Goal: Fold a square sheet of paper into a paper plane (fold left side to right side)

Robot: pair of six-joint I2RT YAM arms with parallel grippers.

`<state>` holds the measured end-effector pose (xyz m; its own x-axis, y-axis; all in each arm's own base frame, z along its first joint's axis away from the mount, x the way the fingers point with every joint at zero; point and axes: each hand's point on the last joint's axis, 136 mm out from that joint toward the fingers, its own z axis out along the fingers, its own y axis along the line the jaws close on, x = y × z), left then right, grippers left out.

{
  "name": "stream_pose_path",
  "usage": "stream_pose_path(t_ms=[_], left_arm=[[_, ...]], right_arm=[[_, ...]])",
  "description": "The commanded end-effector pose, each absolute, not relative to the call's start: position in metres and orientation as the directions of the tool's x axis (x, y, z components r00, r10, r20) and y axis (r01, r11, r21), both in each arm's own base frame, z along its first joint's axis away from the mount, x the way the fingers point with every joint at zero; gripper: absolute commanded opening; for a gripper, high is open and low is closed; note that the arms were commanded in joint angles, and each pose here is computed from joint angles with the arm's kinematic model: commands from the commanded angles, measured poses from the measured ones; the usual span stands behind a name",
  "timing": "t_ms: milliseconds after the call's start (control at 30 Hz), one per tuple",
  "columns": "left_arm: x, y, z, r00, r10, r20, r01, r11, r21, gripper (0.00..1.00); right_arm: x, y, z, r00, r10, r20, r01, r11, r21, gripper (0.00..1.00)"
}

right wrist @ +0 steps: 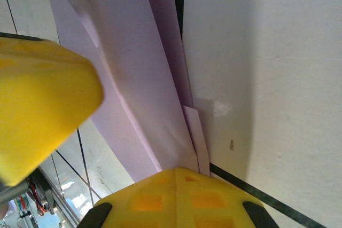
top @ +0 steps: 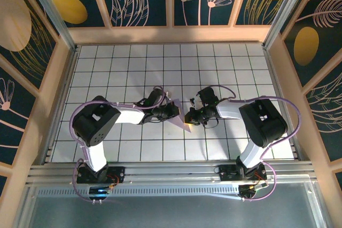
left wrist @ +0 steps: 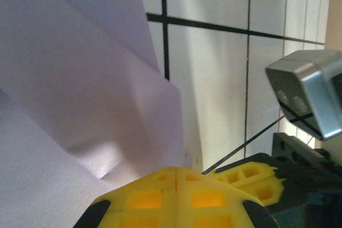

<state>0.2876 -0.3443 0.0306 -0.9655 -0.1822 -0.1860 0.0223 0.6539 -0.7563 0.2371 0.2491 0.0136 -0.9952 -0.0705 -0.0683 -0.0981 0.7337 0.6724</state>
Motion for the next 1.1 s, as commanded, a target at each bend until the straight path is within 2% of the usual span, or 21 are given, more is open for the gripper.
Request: stream_pose_path(t_ms=[0,300,567,800,1067], left_arm=[[0.290,-0.349,0.028,-0.969,-0.177,-0.170,0.013,0.653,-0.757,0.00],[0.297,-0.337,0.013,-0.963,-0.198,-0.183,-0.023,0.736,-0.677,0.00],[0.303,-0.322,0.000,-0.955,-0.245,-0.169,-0.075,0.747,-0.661,0.00],[0.326,-0.295,0.002,-0.928,-0.330,-0.173,-0.116,0.698,-0.707,0.00],[0.366,-0.261,-0.006,-0.905,-0.329,-0.270,-0.116,0.801,-0.587,0.00]], right_arm=[[0.225,0.220,-0.019,-1.000,-0.028,-0.002,-0.025,0.847,0.532,0.00],[0.219,0.211,-0.030,-0.999,-0.046,0.021,-0.031,0.888,0.458,0.00],[0.216,0.204,-0.036,-0.998,-0.052,0.030,-0.035,0.907,0.420,0.00],[0.209,0.199,-0.042,-0.997,-0.055,0.052,-0.029,0.915,0.402,0.00],[0.206,0.196,-0.043,-0.997,-0.057,0.058,-0.030,0.921,0.388,0.00]])
